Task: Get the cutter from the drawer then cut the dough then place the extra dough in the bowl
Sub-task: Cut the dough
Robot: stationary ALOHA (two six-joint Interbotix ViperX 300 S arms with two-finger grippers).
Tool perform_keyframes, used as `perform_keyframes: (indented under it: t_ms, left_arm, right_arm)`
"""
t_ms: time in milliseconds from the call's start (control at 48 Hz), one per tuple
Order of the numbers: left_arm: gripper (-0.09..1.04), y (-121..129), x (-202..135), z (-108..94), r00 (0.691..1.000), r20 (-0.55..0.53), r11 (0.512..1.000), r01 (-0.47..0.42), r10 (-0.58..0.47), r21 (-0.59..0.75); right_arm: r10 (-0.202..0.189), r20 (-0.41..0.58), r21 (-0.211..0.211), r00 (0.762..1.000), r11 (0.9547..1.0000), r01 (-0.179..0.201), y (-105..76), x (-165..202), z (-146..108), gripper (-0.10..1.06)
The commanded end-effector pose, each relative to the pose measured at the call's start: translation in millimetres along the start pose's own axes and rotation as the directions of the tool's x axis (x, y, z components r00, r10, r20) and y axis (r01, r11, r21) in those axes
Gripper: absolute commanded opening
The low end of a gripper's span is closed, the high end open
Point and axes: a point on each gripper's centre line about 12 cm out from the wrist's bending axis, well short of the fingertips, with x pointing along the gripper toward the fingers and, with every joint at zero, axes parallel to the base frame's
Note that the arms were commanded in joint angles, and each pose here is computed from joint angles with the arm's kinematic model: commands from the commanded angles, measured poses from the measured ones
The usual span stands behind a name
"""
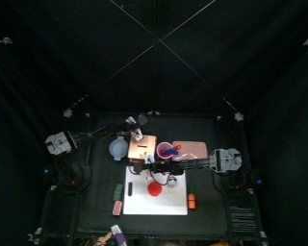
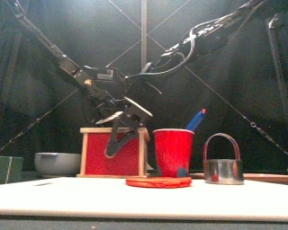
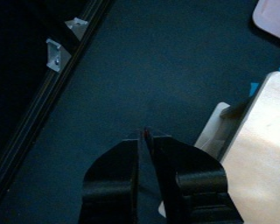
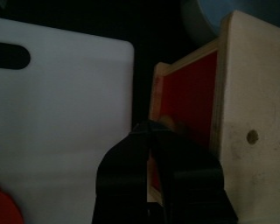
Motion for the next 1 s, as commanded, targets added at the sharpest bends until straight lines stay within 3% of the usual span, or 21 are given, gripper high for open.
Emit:
perform_keyframes:
  t_ms: [21,271,833,1000]
  left_arm:
    - [0.57,-1,-2,3,1.000,0.008,1.000,0.001,-0.001,0.004]
    - [0.57,-2,-5,-5,1.000,-0.006,1.000,0.002,-0.002,0.000]
    - [0.57,-1,-6,0,1.000,0.025,1.000,-0.002,0.002,0.001]
    - [0.57,0,-12,5,0.999,0.044,1.000,-0.005,0.005,0.002]
  right_arm:
    - [-0.044,-0.005,0.025,0.999,0.9987,0.044,-22.6,-13,4,0.18]
    - [-0.050,-0.043,0.020,0.998,0.9985,0.051,-22.0,-19,-4,0.18]
    - [-0.044,0.041,0.021,0.998,0.9989,0.043,-21.7,-21,18,0.18]
    - [-0.029,0.046,0.017,0.999,0.9995,0.028,-12.1,-27,20,0.18]
